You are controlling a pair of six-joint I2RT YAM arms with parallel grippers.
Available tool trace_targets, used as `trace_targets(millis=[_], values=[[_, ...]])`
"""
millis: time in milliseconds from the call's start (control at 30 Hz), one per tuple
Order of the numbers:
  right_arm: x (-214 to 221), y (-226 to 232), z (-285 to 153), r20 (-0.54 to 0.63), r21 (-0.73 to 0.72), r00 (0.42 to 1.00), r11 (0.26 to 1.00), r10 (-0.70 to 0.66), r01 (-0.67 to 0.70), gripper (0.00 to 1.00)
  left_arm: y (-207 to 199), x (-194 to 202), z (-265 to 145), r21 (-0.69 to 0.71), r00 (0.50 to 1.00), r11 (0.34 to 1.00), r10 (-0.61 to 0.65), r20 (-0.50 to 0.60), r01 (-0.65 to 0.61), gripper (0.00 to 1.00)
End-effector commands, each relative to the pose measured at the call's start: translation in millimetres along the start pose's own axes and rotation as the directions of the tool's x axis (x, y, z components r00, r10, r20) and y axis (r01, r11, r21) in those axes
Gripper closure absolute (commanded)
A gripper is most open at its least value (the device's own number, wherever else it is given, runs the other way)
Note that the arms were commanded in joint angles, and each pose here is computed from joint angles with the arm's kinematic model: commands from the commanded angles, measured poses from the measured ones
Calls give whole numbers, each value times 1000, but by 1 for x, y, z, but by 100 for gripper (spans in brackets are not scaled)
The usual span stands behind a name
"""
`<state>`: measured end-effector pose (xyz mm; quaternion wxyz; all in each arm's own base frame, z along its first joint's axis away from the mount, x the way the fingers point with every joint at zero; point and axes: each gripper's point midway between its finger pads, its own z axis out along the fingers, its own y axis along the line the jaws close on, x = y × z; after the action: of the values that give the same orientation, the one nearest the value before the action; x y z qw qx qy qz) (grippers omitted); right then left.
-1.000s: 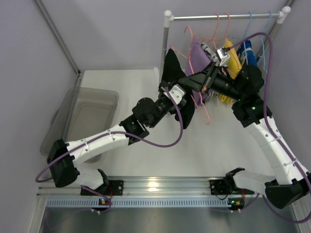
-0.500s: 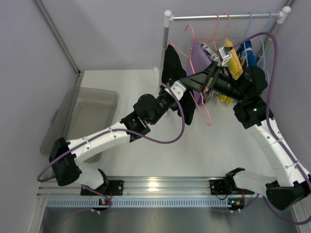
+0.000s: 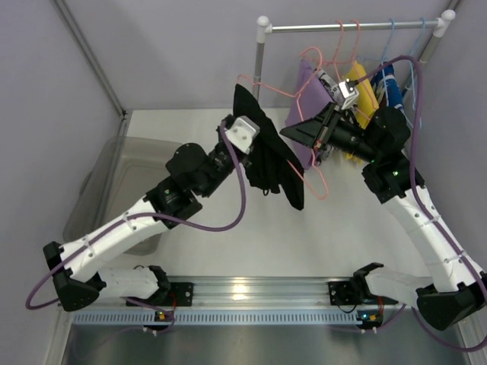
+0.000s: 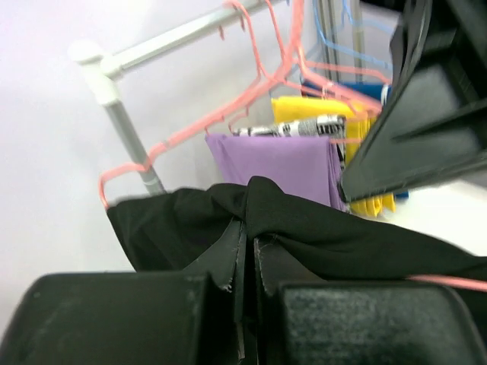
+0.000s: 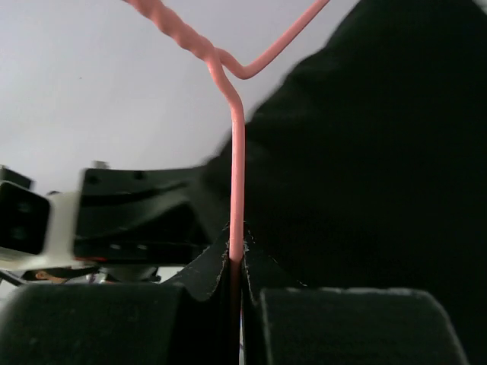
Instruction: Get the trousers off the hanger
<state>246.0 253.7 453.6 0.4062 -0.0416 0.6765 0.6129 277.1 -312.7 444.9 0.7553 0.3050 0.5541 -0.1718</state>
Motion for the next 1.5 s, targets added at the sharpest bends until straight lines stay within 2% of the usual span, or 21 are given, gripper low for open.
trace_targets(millis=[0,267,400,433,667,767,900,967,1033,1067,1100,1167,1233,1267,1300,1333,1467], values=[[-8,-4,4,35,4,998,998,-59,59,100,38,-72,-28,-75,988,995,-56,145,67,100],[-2,-37,16,1,75,996,994,-84,84,100,83,-114,-45,-168,974,982,-44,221,82,100],[4,-51,17,-20,109,994,988,-109,111,100,123,-142,-56,-268,958,958,-23,285,103,100],[6,-54,17,-26,117,993,987,-111,113,100,135,-158,-63,-296,948,948,-16,319,116,100],[19,-73,19,-68,156,984,972,-166,175,100,205,-196,-102,-537,923,840,145,357,76,100],[21,-70,19,-80,152,977,967,-196,207,100,229,-201,-124,-635,924,771,215,317,39,100],[21,-59,15,-87,135,964,956,-250,260,100,264,-176,-161,-784,952,619,262,158,-41,100],[21,-56,12,-93,135,954,946,-284,294,100,270,-167,-184,-827,949,551,304,76,-110,100],[22,-57,9,-93,141,943,934,-319,329,100,274,-129,-193,-842,949,500,312,-42,-202,100],[22,-57,8,-96,144,940,929,-329,340,100,276,-129,-214,-861,946,467,320,-47,-200,100],[23,-59,6,-101,152,937,926,-334,346,100,281,-101,-220,-866,942,428,309,-130,-259,100],[23,-57,1,-103,155,926,914,-362,375,100,286,-88,-253,-894,937,348,299,-181,-284,100],[24,-56,-4,-109,160,920,906,-377,391,100,285,-54,-265,-883,928,322,265,-263,-342,100],[25,-56,-5,-111,160,917,904,-382,396,100,284,-53,-282,-893,925,287,260,-276,-347,100],[25,-55,-8,-110,164,913,899,-392,406,100,284,-33,-286,-882,920,285,231,-316,-374,100],[25,-54,-9,-110,165,912,898,-395,409,100,283,-32,-300,-892,921,254,219,-323,-374,100],[28,-54,-15,-110,170,910,895,-399,413,100,282,2,-320,-883,909,218,149,-390,-415,100]])
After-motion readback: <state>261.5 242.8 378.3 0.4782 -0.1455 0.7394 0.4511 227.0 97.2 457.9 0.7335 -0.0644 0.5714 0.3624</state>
